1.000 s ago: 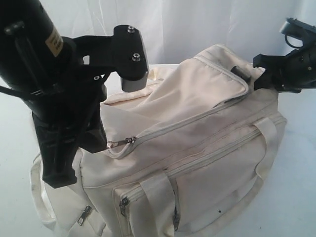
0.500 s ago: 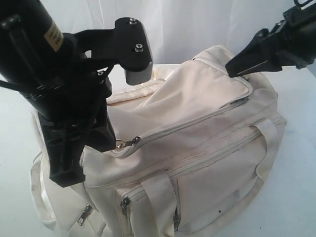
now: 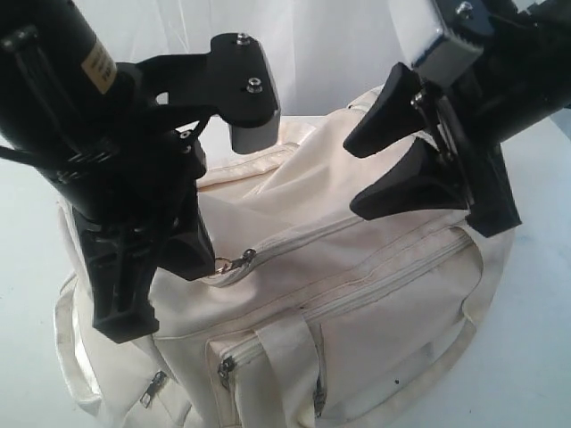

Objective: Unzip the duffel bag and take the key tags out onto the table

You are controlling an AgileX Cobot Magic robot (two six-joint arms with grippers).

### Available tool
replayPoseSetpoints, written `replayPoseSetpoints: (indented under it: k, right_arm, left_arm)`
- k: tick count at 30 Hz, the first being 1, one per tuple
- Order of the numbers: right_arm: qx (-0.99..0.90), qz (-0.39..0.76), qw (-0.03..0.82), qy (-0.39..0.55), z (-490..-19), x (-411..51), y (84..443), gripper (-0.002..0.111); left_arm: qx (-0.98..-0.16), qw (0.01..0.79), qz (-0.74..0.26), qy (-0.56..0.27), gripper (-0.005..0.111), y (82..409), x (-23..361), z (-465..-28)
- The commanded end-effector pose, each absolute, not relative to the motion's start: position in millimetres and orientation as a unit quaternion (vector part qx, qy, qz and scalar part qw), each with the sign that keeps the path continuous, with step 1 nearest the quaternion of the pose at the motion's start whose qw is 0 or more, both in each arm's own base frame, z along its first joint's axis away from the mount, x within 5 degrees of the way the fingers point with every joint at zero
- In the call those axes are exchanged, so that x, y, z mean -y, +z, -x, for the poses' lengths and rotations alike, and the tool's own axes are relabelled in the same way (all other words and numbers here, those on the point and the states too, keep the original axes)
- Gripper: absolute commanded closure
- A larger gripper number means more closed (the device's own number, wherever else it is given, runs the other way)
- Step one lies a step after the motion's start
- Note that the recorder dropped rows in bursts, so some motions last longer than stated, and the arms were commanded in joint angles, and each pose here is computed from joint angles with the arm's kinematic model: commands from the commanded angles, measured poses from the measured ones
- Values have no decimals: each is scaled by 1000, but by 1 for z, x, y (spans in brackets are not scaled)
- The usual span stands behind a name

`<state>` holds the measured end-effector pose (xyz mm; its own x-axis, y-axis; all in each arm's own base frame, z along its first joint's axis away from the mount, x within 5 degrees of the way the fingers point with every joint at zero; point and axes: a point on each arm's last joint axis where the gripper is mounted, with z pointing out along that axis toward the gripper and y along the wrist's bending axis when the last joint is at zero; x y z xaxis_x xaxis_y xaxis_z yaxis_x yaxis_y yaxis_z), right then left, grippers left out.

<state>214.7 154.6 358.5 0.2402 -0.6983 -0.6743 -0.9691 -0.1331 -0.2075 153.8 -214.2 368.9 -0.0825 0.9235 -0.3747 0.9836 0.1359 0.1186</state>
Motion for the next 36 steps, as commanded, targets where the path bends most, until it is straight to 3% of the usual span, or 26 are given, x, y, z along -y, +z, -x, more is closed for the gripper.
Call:
replayPoseSetpoints:
  k: [1, 9, 25, 28, 36]
  right_arm:
    - [-562, 748, 305, 180, -220, -154, 351, 51]
    - [-542, 770, 285, 182, -229, -158, 322, 51]
    - [-531, 779, 286, 173, -237, -191, 296, 49]
    - [-529, 782, 275, 182, -235, -191, 295, 58]
    - [-521, 791, 249, 204, -229, -190, 294, 104]
  left_arm:
    - [-731, 175, -652, -96, 107, 370, 212, -148]
    - [-731, 172, -651, -109, 107, 371, 214, -146]
    - [-731, 173, -651, -110, 107, 371, 214, -146]
    - [-731, 173, -651, -110, 107, 371, 214, -146]
    - [-731, 170, -650, -116, 107, 371, 214, -145]
